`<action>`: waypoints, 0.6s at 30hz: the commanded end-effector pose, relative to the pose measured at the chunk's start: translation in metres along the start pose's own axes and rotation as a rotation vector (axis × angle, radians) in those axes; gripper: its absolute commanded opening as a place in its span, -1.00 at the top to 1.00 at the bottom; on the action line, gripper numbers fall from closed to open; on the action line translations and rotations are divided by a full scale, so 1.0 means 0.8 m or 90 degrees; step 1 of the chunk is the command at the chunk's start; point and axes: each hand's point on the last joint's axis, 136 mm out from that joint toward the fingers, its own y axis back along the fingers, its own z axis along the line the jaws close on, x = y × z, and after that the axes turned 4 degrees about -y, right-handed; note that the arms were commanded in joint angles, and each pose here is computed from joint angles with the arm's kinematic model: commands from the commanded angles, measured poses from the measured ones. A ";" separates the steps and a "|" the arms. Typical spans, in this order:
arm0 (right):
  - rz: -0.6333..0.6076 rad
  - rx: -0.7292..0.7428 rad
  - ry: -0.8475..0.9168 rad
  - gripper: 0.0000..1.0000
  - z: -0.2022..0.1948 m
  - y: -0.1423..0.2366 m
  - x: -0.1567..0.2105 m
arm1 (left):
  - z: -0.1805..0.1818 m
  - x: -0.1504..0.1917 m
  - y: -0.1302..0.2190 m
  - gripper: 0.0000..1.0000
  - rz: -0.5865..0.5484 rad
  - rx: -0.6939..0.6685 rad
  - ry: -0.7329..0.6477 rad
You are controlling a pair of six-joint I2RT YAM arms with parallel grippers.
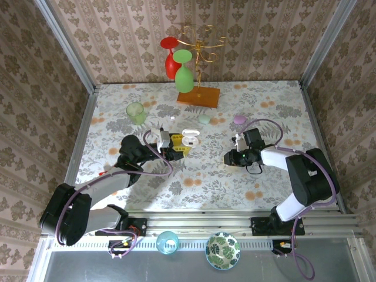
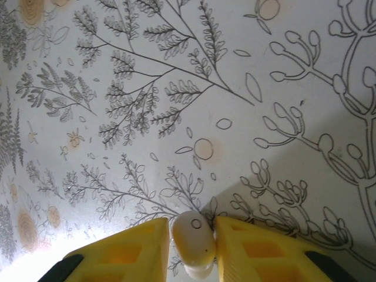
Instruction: Insert the wireless bluetooth earbuds into the charging case
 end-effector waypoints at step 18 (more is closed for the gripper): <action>-0.147 0.126 -0.098 0.71 -0.009 0.027 -0.013 | 0.005 -0.007 -0.002 0.47 -0.019 -0.003 -0.005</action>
